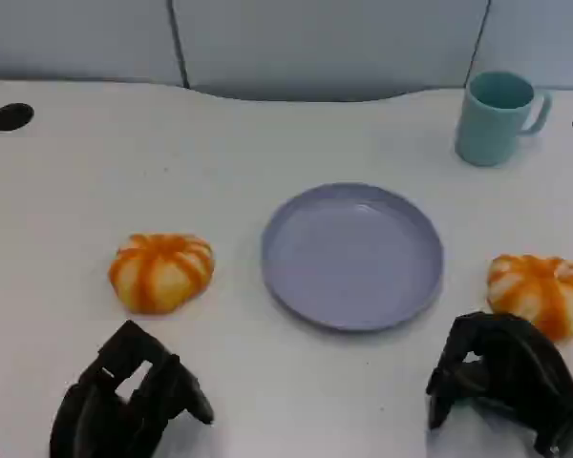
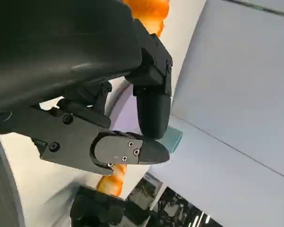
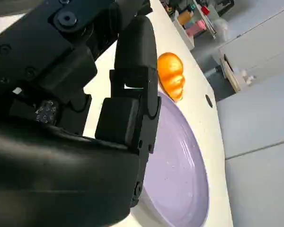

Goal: Grasp the bread from the table and place it into the plate.

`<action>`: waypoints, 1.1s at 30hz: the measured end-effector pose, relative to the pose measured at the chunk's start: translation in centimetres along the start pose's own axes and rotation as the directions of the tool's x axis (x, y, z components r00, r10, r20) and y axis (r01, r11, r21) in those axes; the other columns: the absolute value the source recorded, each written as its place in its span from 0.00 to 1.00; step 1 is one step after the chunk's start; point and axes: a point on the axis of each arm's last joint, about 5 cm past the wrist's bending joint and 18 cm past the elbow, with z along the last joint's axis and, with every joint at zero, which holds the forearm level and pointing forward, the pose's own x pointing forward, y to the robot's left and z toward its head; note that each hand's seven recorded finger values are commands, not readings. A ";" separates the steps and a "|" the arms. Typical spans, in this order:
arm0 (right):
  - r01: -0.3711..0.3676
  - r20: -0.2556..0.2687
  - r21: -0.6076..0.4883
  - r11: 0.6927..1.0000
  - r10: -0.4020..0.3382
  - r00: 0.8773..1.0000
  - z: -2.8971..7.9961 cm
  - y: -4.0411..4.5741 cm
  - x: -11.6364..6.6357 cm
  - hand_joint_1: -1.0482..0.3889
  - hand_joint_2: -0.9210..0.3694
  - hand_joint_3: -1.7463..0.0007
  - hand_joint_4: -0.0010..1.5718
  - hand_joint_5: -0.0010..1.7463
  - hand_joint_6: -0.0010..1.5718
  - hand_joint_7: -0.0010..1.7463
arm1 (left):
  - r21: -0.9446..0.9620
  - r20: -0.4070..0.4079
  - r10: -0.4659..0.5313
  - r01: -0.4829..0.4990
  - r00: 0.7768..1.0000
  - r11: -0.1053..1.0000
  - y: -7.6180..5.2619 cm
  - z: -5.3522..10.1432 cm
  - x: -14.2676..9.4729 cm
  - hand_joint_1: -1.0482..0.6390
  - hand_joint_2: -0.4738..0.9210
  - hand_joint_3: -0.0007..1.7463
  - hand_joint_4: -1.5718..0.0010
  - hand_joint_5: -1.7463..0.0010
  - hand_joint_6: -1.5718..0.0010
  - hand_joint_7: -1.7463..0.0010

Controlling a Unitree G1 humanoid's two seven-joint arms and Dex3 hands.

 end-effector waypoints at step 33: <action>-0.004 -0.007 0.003 1.000 0.004 1.000 0.1 -0.04 0.1 0.00 0.31 1.00 1.00 0.41 1.00 0.29 | -0.002 -0.006 -0.012 0.012 1.000 1.000 -0.2 0.0 0.1 0.29 1.00 0.16 0.54 0.00 0.71 0.04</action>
